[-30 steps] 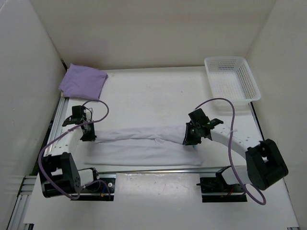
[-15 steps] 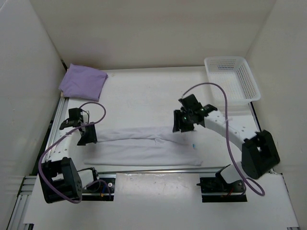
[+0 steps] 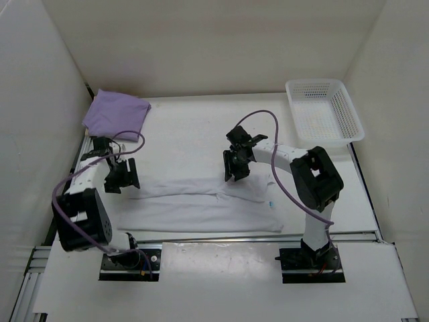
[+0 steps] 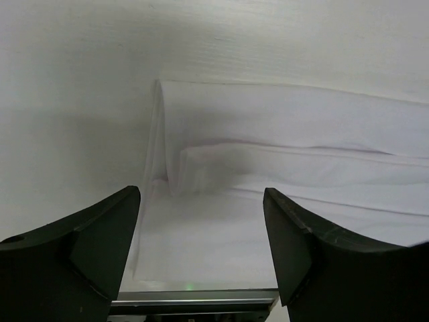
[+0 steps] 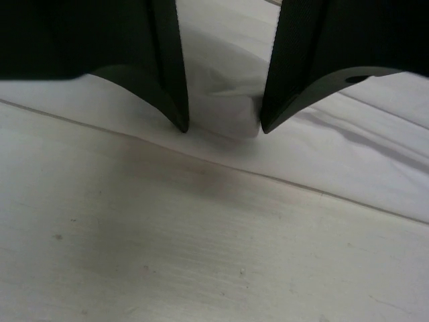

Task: Fold and stack the t-shirts
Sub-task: Fold the other side of the tshirt into a rectangle

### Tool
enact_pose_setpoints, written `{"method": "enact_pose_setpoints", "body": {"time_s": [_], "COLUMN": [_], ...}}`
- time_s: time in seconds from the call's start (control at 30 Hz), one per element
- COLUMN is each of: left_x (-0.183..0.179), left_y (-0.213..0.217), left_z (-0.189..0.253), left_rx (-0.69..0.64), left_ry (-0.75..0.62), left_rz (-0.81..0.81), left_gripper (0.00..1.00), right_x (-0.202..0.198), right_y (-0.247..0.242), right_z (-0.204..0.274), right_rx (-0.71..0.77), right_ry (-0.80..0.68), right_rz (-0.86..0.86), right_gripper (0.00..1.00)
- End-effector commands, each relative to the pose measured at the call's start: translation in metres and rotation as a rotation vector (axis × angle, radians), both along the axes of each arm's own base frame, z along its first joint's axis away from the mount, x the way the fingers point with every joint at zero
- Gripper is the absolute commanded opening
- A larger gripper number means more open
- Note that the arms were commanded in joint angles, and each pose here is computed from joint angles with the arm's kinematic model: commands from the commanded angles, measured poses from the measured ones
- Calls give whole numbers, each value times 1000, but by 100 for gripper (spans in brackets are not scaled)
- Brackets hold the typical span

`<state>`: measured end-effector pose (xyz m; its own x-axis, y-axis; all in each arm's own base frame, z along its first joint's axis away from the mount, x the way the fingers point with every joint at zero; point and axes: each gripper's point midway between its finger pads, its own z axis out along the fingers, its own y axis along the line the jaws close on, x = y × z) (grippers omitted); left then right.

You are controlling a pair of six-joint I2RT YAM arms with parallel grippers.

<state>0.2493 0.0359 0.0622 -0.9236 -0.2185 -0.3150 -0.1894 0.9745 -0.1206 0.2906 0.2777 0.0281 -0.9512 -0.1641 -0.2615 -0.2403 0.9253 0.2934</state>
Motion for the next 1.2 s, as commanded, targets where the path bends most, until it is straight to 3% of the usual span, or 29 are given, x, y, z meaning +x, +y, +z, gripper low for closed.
{"method": "enact_pose_setpoints", "body": {"time_s": [0.0, 0.13, 0.33, 0.37, 0.47, 0.5, 0.77, 1.0, 1.17], "left_x": [10, 8, -7, -6, -4, -4, -19, -46, -56], "left_y": [-2, -13, -16, -16, -13, -8, 4, 2, 11], "left_z": [-9, -19, -28, -26, -17, -16, -12, -27, -21], "left_rx": [-33, -52, -60, -58, -36, -9, 77, 89, 89], "left_ry": [32, 71, 106, 97, 59, 55, 37, 83, 63], "left_rz": [-5, -42, -41, -41, -38, -31, -5, 0, 58], "left_gripper": [84, 76, 39, 30, 19, 11, 11, 29, 56], "right_x": [8, -5, -22, -29, -37, -41, -98, -123, -150], "right_y": [12, 13, 4, 4, 3, 4, -11, -23, -24], "right_z": [21, 22, 21, 23, 37, 40, 34, 22, 19], "right_rx": [37, 41, 49, 51, 74, 79, 30, -15, -48], "right_ry": [-45, -35, -12, -14, -37, -42, 50, 135, 179], "right_rz": [8, 30, 29, 40, 42, 53, 95, 98, 159], "right_gripper": [48, 28, 3, 3, 2, 2, 2, 6, 20]}}
